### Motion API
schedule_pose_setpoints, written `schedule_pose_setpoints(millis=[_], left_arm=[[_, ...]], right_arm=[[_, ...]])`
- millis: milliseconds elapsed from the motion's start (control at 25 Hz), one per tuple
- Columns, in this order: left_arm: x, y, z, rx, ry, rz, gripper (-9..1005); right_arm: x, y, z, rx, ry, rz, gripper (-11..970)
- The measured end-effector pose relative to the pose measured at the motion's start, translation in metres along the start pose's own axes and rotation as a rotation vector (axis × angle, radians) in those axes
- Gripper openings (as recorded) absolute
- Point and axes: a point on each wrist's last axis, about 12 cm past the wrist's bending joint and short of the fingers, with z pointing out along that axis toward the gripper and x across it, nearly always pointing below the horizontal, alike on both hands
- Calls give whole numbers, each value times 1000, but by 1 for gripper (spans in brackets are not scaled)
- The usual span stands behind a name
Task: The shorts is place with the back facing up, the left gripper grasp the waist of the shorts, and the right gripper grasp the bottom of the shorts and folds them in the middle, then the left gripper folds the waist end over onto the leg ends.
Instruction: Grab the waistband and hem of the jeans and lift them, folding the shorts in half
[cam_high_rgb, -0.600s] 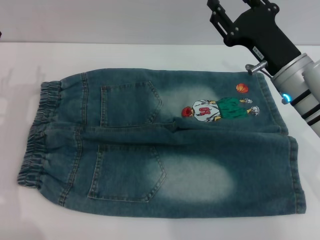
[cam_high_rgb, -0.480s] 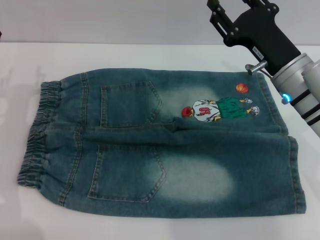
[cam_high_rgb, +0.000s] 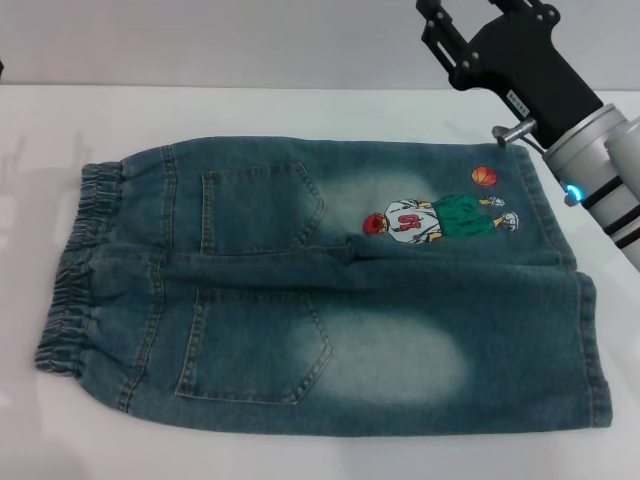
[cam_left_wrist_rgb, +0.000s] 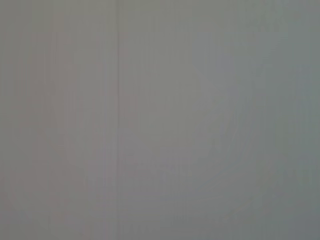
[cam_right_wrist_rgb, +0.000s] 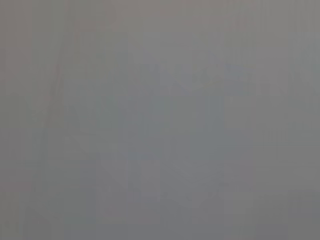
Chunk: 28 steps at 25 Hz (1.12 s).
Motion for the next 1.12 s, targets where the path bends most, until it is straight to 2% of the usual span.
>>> schedule_pose_setpoints(millis=[280,560,880,1040,1080,1120], left_arm=[[-1,1,-1,-23,-12,-20,769],[-3,2,0,-6,-26,-150,768],[-18,5,23,185,8,-315,768],[-26,4,31,241,17,-363,767],[-35,4,38,297,20,-409,767],[-36,4,38,306,21,-417,767]], right_arm=[[-1,-2,1,7,-4,1,548],[-2,-4,1,24,-7,5,546],[-1,-8,-2,48,-6,7,547],[0,-10,-4,58,0,8,547],[0,-10,-4,60,0,8,547],[0,-11,-4,63,-1,8,547]])
